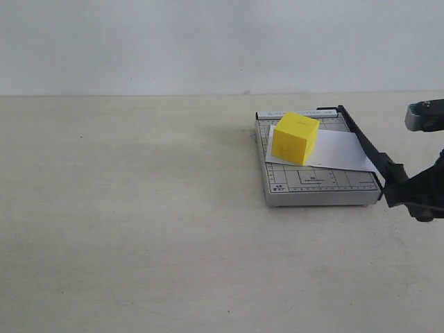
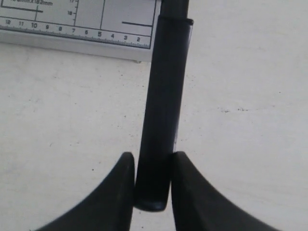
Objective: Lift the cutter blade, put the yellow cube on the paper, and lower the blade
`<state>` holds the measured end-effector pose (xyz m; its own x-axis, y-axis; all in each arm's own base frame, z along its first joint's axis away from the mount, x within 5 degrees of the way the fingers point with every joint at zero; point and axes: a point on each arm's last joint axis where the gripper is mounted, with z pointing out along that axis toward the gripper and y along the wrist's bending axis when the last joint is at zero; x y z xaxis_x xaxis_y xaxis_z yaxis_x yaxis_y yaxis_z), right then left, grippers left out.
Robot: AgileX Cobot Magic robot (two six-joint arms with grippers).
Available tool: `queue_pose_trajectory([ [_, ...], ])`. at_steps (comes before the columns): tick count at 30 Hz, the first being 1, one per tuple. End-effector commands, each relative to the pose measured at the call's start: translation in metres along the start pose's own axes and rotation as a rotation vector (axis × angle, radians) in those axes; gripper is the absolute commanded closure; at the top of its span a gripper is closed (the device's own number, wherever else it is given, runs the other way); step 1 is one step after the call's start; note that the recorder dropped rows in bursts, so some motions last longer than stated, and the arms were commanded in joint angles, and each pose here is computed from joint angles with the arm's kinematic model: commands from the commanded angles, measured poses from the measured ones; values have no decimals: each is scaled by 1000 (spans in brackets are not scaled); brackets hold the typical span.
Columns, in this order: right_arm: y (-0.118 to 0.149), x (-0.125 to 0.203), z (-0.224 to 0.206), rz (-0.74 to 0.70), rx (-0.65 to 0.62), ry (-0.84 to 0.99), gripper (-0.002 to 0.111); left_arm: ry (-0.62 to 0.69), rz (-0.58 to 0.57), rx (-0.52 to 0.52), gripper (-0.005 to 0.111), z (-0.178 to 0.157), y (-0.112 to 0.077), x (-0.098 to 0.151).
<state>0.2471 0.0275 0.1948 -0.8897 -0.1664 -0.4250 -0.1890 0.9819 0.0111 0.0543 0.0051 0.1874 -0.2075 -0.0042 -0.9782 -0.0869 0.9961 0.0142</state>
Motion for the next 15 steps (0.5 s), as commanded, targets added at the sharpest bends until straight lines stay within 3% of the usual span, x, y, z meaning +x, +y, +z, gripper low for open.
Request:
queue_pose_trajectory([
  [1, 1, 1, 16, -25, -5, 13, 105, -7, 6, -2, 102, 0, 0, 0],
  [15, 0, 2, 34, -26, -6, 51, 105, -7, 6, -2, 102, 0, 0, 0],
])
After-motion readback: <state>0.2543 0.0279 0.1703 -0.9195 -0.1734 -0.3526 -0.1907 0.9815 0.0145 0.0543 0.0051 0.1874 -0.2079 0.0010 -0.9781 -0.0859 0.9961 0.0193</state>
